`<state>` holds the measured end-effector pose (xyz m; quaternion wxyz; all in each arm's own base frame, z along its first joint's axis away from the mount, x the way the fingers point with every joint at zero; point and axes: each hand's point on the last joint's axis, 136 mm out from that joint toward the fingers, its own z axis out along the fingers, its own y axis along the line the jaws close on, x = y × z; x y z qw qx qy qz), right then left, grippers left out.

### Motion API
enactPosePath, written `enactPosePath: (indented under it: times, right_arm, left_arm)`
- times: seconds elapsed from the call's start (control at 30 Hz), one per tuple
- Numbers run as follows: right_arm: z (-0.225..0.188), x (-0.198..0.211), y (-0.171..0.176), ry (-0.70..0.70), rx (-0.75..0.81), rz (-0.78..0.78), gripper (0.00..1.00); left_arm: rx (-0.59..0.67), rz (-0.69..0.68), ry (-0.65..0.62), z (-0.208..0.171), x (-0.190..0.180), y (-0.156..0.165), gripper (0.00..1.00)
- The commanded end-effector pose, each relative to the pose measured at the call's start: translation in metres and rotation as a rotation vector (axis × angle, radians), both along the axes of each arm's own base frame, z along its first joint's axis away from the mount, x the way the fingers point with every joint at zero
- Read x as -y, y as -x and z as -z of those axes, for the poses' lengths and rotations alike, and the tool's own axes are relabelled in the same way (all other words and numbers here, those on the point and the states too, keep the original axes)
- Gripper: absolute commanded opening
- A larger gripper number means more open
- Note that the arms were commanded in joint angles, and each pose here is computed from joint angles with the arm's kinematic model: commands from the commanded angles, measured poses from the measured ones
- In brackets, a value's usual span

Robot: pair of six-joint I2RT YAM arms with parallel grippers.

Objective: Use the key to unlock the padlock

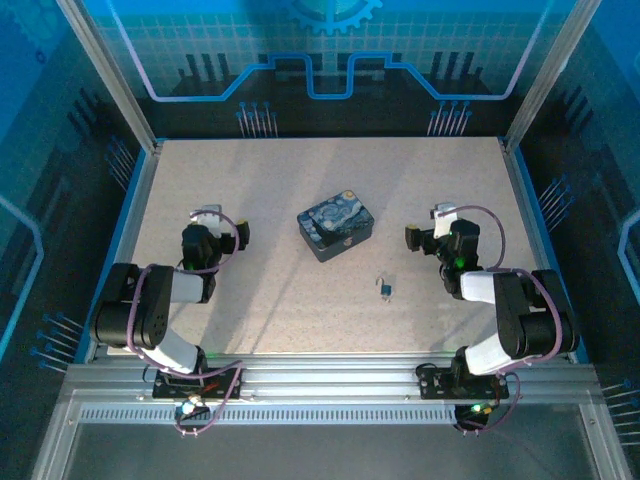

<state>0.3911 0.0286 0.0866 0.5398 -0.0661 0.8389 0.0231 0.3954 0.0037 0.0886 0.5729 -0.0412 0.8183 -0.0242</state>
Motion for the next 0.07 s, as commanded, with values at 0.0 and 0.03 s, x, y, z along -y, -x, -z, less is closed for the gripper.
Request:
enactPosePath:
  times: [0.0, 0.03]
  right_arm:
    - [-0.0074, -0.003, -0.0062, 0.015, 0.027, -0.003, 1.0]
    - [-0.0075, -0.0035, -0.0063, 0.015, 0.028, -0.004, 1.0]
  left_arm:
    - [0.02, 0.013, 0.021, -0.0068, 0.0029, -0.0021, 0.99]
    - [0.019, 0.013, 0.021, -0.0066, 0.0029, -0.002, 0.99]
